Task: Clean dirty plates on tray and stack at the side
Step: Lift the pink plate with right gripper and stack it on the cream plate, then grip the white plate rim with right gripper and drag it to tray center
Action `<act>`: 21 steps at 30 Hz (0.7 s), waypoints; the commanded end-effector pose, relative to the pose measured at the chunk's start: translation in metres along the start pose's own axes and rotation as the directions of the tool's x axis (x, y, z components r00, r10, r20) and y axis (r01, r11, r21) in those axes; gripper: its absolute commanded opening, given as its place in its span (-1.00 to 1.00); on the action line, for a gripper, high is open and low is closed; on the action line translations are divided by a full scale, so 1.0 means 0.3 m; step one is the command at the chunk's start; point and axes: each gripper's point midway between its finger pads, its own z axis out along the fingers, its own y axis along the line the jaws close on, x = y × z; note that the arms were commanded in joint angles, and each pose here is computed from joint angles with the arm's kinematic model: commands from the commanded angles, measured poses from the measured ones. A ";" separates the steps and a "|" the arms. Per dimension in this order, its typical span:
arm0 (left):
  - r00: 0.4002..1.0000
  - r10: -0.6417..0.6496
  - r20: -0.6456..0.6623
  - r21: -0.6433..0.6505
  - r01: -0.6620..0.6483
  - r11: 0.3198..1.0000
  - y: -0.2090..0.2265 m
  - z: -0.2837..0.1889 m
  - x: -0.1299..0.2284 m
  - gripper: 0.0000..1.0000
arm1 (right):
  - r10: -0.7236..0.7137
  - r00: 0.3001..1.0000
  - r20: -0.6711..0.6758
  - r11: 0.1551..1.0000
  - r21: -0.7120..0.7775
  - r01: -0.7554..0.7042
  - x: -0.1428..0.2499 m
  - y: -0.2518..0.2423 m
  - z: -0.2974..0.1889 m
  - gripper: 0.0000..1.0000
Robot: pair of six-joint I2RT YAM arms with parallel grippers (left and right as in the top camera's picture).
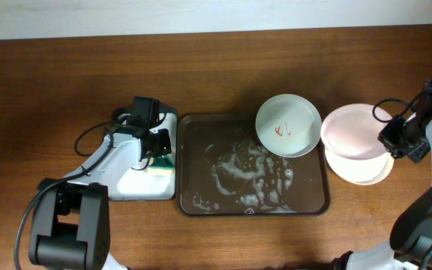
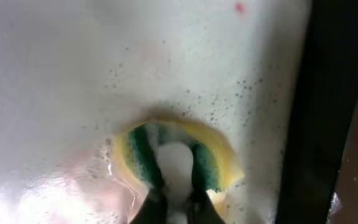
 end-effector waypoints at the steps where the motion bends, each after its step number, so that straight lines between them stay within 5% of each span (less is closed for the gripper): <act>1: 1.000 -0.008 -0.003 -0.012 0.008 1.000 0.012 0.006 -0.007 -1.00 | 0.000 1.000 -0.005 0.997 0.074 0.001 -0.012 -0.045 0.018 -0.92; 7: 1.000 -0.008 -0.010 -0.014 0.008 1.000 0.015 -0.011 0.000 -1.00 | 0.004 1.000 -0.020 0.995 0.097 -0.002 -0.003 -0.063 0.023 -0.90; 8: 1.000 -0.008 -0.006 -0.013 0.008 1.000 0.015 -0.023 -0.001 -0.70 | 0.004 1.000 -0.022 0.995 0.099 -0.001 -0.001 -0.064 0.022 -0.78; 9: 1.000 -0.009 -0.002 -0.012 0.009 1.000 0.015 -0.038 -0.004 0.08 | 0.004 1.000 -0.025 0.995 0.100 -0.001 0.002 -0.065 0.022 -0.60; 10: 1.000 -0.009 0.006 -0.009 0.009 1.000 0.015 -0.054 -0.008 0.43 | 0.003 1.000 -0.028 0.995 0.097 -0.001 0.004 -0.064 0.022 -0.51; 16: 1.000 -0.009 0.015 -0.006 0.009 1.000 0.021 -0.146 0.003 0.55 | -0.020 0.996 -0.088 0.996 -0.089 0.012 0.039 0.044 0.020 -0.35; 21: 0.998 -0.006 -0.065 -0.030 0.004 1.000 0.041 -0.139 0.075 0.73 | -0.259 0.960 -0.106 0.897 -0.395 0.198 0.120 0.250 -0.027 -0.26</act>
